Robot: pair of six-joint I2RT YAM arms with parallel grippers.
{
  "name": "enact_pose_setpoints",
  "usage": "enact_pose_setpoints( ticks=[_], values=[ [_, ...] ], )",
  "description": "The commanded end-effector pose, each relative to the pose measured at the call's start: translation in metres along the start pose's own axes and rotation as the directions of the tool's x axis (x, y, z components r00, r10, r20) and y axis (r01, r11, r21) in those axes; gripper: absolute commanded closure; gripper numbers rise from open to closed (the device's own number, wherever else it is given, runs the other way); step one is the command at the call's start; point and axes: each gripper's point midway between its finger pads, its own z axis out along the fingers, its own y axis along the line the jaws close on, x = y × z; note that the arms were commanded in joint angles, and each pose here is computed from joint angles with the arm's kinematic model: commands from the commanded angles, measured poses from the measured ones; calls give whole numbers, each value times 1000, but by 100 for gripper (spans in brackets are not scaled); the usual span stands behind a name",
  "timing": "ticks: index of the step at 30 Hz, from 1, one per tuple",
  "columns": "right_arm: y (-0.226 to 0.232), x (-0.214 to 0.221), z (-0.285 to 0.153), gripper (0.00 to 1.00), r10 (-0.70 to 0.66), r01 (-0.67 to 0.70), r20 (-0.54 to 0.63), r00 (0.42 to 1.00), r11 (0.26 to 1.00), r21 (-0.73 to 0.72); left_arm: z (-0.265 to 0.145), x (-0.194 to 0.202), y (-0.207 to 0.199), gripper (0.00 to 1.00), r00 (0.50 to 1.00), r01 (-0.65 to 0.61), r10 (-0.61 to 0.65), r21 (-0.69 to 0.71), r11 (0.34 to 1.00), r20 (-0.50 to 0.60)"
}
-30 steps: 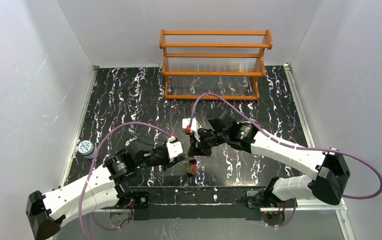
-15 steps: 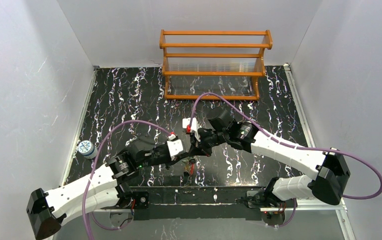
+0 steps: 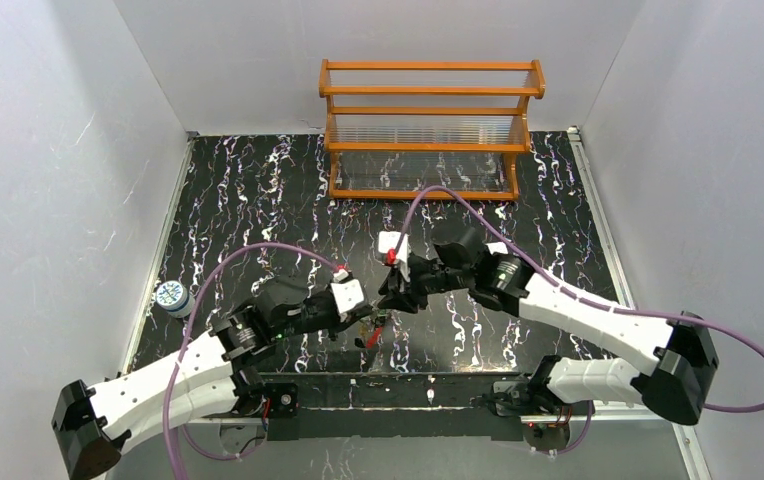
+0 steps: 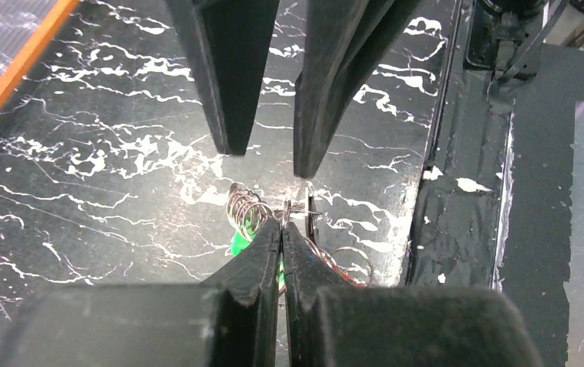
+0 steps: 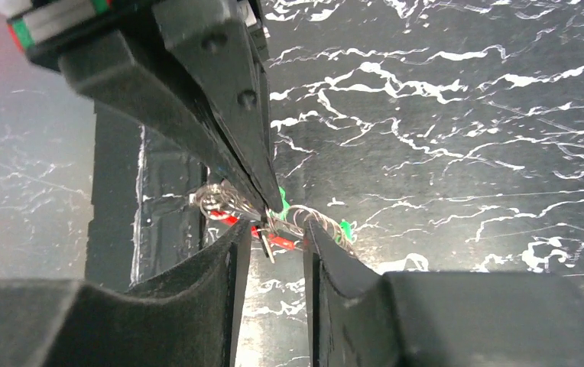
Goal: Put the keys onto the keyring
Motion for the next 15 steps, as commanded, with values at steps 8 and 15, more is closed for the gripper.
enact_pose_setpoints(
  ticks=[8,15],
  values=[
    [-2,-35,-19,54,-52,40,238,970,998,56,-25,-57,4,100,909,31,8,-86,996,416],
    [17,-53,-27,54,-69,81,311,948,996,-26,-43,-81,-4,100,807,14,28,-67,998,590]
  ],
)
